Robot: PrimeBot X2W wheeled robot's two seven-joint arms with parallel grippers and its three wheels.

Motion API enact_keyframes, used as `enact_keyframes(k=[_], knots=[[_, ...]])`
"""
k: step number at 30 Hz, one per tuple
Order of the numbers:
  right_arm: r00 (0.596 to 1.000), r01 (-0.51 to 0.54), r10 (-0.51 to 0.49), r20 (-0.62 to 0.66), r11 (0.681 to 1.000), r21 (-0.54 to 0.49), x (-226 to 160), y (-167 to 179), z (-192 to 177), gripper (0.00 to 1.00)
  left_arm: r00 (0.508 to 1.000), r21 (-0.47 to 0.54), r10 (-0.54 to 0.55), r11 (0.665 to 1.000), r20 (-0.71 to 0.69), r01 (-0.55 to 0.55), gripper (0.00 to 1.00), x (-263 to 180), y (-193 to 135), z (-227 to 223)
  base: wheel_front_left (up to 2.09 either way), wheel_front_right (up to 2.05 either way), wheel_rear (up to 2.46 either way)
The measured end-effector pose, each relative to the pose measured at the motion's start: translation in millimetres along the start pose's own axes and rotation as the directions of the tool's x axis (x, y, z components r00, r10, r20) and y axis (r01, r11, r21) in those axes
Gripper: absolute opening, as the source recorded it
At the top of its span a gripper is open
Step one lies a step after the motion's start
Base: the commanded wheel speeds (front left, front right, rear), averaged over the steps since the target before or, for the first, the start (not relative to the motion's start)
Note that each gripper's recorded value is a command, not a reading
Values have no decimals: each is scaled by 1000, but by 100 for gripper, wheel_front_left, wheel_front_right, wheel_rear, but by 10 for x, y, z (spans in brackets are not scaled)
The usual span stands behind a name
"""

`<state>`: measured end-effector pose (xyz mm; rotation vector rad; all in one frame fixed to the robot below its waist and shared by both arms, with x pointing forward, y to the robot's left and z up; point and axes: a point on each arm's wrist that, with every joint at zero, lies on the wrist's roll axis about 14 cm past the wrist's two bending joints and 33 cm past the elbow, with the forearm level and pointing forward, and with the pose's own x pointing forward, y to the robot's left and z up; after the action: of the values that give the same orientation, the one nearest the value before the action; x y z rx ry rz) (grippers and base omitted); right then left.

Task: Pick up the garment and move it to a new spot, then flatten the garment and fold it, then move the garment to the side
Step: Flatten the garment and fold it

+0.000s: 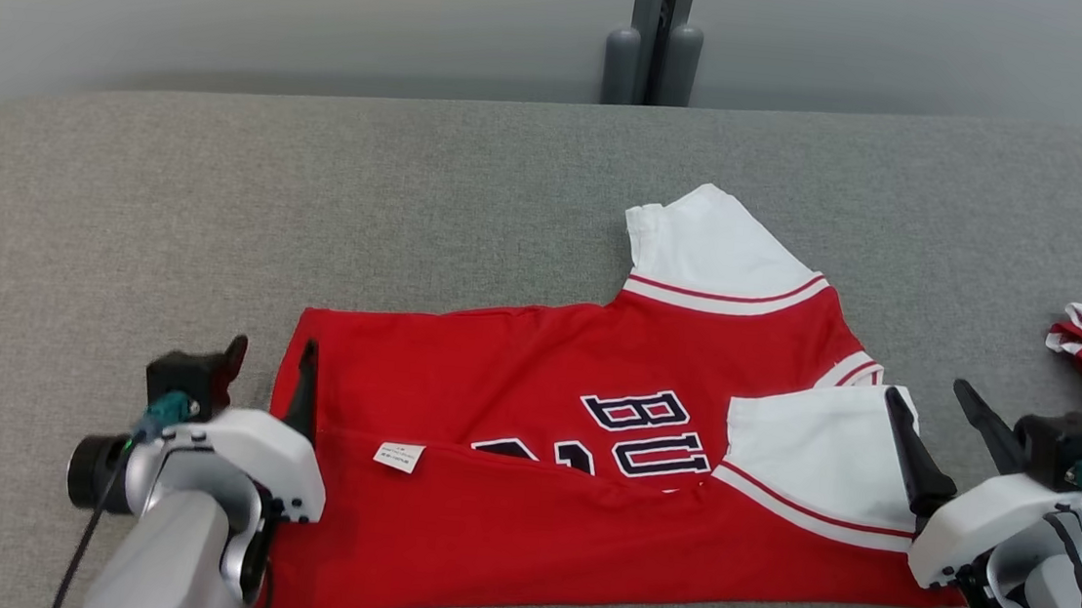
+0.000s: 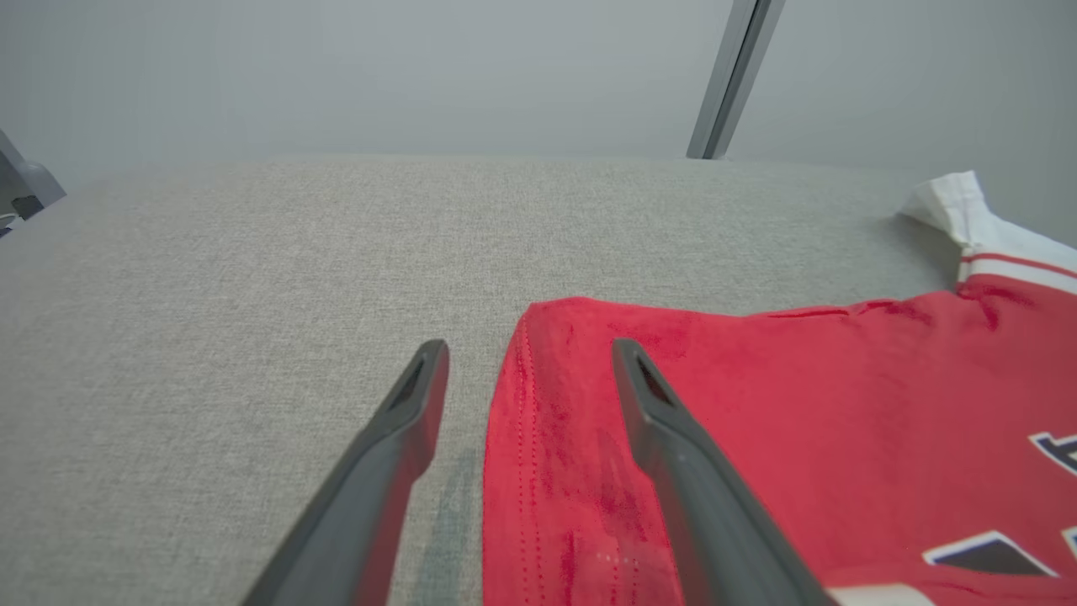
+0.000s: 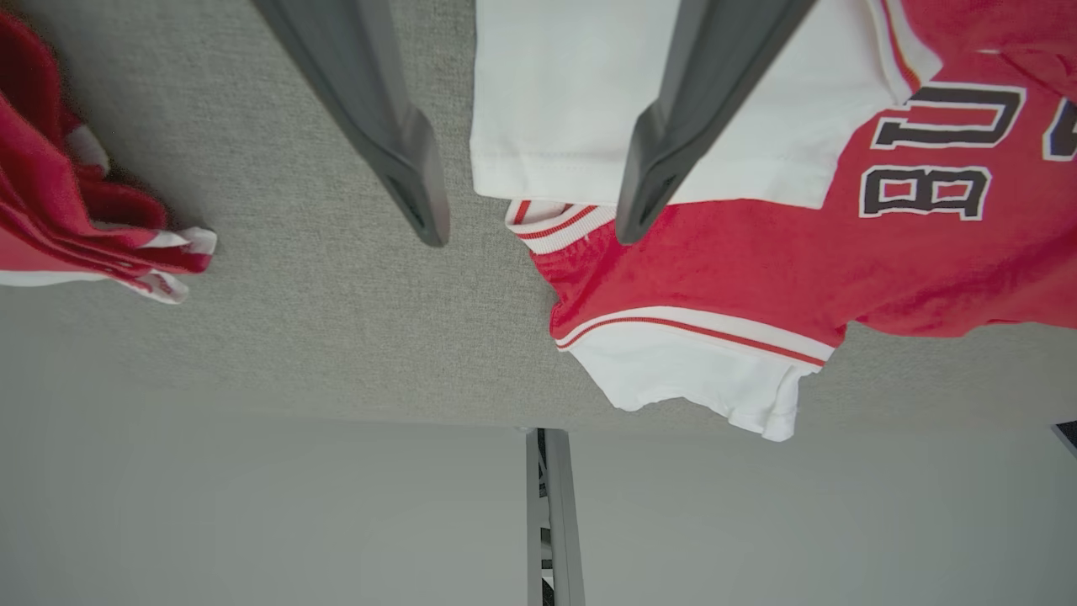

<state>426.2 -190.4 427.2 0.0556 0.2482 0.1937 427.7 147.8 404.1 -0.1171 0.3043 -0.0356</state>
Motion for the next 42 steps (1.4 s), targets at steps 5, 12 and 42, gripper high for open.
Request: enact_keyframes(k=[5, 12, 42], knots=[[999, -34, 34, -1, 999, -32, 166, 59, 54, 100, 998, 25, -28, 999, -50, 30, 100, 345, -83, 125, 0, 0, 0], [999, -52, 51, -19, 997, -51, 320, 49, 33, 100, 984, 58, -8, 998, -178, 18, 100, 579, -76, -91, 0, 0, 0], [963, -217, 189, -192, 967, -133, 1717, 472, 291, 100, 990, 49, -25, 998, -136, 32, 0, 764, 33, -165, 0, 0, 0]])
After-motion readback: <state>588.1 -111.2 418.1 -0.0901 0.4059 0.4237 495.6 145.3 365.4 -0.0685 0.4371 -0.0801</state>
